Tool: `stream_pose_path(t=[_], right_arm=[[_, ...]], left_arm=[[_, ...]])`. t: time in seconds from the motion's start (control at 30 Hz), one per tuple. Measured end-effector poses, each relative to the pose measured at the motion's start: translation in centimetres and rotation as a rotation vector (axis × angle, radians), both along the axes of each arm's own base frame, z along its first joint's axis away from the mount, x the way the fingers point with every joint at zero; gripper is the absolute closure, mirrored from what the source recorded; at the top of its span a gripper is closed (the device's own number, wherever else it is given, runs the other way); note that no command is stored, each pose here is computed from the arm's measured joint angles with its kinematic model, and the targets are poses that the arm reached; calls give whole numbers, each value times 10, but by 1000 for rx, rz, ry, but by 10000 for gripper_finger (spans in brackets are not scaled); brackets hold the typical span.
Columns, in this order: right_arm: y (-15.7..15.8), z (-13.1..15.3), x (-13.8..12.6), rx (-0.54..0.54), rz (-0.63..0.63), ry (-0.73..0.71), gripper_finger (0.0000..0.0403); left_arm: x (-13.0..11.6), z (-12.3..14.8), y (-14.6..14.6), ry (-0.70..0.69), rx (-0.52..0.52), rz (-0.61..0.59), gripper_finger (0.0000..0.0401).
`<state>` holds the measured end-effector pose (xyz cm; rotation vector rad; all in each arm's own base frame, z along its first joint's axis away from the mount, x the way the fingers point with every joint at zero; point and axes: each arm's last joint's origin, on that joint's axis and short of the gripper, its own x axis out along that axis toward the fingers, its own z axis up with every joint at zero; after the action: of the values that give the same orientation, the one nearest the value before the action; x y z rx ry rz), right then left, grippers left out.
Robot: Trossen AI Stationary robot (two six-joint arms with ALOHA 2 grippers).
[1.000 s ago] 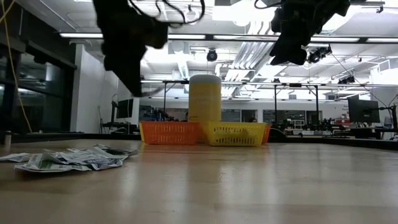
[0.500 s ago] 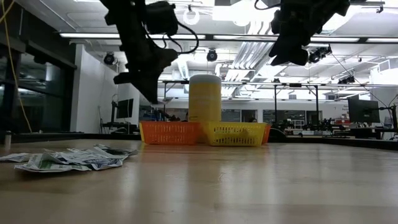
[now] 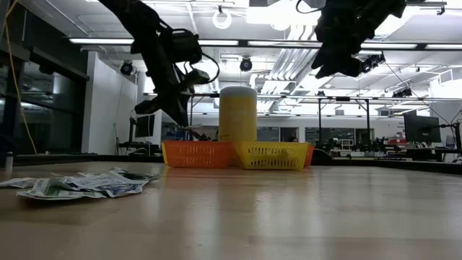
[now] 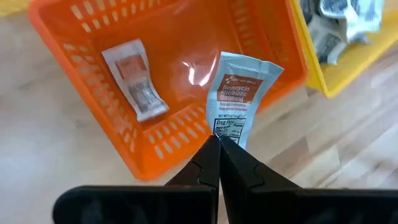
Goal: Pick & Place First Aid Supplies
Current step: Put the orange ointment pack into the bottom orange basket
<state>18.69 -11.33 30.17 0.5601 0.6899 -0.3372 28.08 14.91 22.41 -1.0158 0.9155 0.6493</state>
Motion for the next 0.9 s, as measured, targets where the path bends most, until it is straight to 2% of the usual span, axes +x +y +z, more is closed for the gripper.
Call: stream_pose_path(t=[0.3,0.63,0.9], right_arm=[[-1,0,0,-3,-37,8,245],[-1,0,0,30,-67,2,245],[-1,0,0,49,-80,-1,245]], left_arm=[[-1,-8,15,15,39,43,390],[-1,-7,17,45,113,57,315],[-11,12,11,34,214,-111,302]])
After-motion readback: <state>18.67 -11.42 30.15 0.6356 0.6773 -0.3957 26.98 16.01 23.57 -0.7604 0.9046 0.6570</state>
